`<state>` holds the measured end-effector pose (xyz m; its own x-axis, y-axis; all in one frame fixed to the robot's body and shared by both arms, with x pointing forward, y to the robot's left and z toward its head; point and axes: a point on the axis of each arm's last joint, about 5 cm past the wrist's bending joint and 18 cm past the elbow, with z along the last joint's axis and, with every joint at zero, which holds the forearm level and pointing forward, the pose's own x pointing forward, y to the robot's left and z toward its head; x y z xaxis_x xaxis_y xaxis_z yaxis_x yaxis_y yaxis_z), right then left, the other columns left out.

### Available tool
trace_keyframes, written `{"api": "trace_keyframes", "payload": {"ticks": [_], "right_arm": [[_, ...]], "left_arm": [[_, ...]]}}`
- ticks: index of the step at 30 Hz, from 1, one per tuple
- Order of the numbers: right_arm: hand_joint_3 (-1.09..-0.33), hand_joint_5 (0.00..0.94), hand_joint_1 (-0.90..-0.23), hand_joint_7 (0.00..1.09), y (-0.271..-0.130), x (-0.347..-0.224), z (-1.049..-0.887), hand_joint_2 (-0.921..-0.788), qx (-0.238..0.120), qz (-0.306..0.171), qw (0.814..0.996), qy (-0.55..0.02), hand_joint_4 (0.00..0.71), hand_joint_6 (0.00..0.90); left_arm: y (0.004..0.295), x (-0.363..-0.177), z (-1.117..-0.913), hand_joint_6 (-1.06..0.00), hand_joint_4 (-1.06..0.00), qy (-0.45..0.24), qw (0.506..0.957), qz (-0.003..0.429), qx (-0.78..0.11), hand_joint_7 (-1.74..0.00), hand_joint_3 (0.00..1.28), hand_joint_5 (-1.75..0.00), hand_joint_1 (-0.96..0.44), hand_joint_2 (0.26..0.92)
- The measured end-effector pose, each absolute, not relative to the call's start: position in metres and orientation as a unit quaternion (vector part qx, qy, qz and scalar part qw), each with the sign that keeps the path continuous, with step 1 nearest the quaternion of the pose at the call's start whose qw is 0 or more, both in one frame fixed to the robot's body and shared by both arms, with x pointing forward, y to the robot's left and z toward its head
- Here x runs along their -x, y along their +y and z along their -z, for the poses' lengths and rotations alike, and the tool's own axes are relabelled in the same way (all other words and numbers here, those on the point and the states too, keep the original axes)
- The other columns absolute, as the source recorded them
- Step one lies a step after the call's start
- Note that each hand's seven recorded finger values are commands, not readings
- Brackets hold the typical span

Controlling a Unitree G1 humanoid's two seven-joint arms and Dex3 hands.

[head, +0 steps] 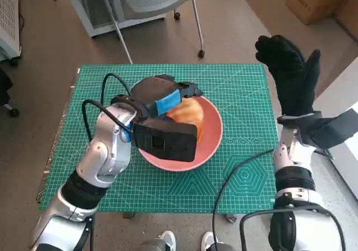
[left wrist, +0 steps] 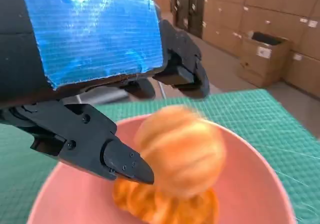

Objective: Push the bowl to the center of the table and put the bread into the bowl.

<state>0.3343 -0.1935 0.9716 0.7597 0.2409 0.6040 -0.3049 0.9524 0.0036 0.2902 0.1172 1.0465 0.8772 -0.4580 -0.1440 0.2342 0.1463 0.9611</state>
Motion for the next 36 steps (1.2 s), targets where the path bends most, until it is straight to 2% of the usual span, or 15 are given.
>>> {"api": "trace_keyframes", "payload": {"ticks": [4, 8, 12, 17, 23, 29, 36], "right_arm": [[-0.749, 0.015, -0.627, 0.04, -0.192, -0.334, -0.971, -0.921, -0.053, -0.141, 0.938, -0.313, 0.184, 0.364], [-0.748, 0.014, -0.621, 0.04, -0.190, -0.335, -0.971, -0.921, -0.052, -0.139, 0.939, -0.310, 0.188, 0.364], [-0.761, 0.011, -0.610, 0.02, -0.188, -0.335, -0.971, -0.921, -0.049, -0.145, 0.939, -0.309, 0.189, 0.338], [-0.767, 0.003, -0.612, 0.00, -0.183, -0.335, -0.971, -0.921, -0.047, -0.156, 0.937, -0.308, 0.175, 0.304], [-0.762, 0.000, -0.623, 0.00, -0.180, -0.336, -0.972, -0.921, -0.046, -0.167, 0.935, -0.308, 0.158, 0.288], [-0.742, 0.001, -0.640, 0.00, -0.178, -0.338, -0.975, -0.921, -0.049, -0.185, 0.932, -0.307, 0.157, 0.290], [-0.734, 0.001, -0.643, 0.01, -0.177, -0.340, -0.980, -0.921, -0.047, -0.194, 0.929, -0.313, 0.157, 0.296]], "left_arm": [[0.129, -0.291, -1.047, -0.24, -0.02, -0.122, 0.760, 0.256, -0.585, 0.00, 0.01, 0.00, -0.52, 0.882], [0.147, -0.294, -1.046, -0.22, 0.00, -0.150, 0.775, 0.270, -0.552, 0.00, 0.01, 0.00, -0.59, 0.889], [0.168, -0.294, -1.043, -0.19, 0.00, -0.162, 0.804, 0.270, -0.505, 0.00, 0.01, 0.00, -0.61, 0.904], [0.196, -0.288, -1.035, -0.15, 0.00, -0.168, 0.859, 0.248, -0.415, 0.00, 0.03, 0.00, -0.60, 0.918], [0.218, -0.273, -1.023, -0.09, 0.00, -0.209, 0.918, 0.198, -0.273, 0.00, 0.14, 0.00, -0.65, 0.921], [0.233, -0.256, -1.008, -0.10, -0.02, -0.285, 0.946, 0.104, -0.114, -0.01, 0.26, -0.01, -0.74, 0.921], [0.241, -0.241, -0.993, -0.14, -0.08, -0.301, 0.952, 0.016, -0.054, -0.04, 0.33, -0.03, -0.77, 0.921]]}}
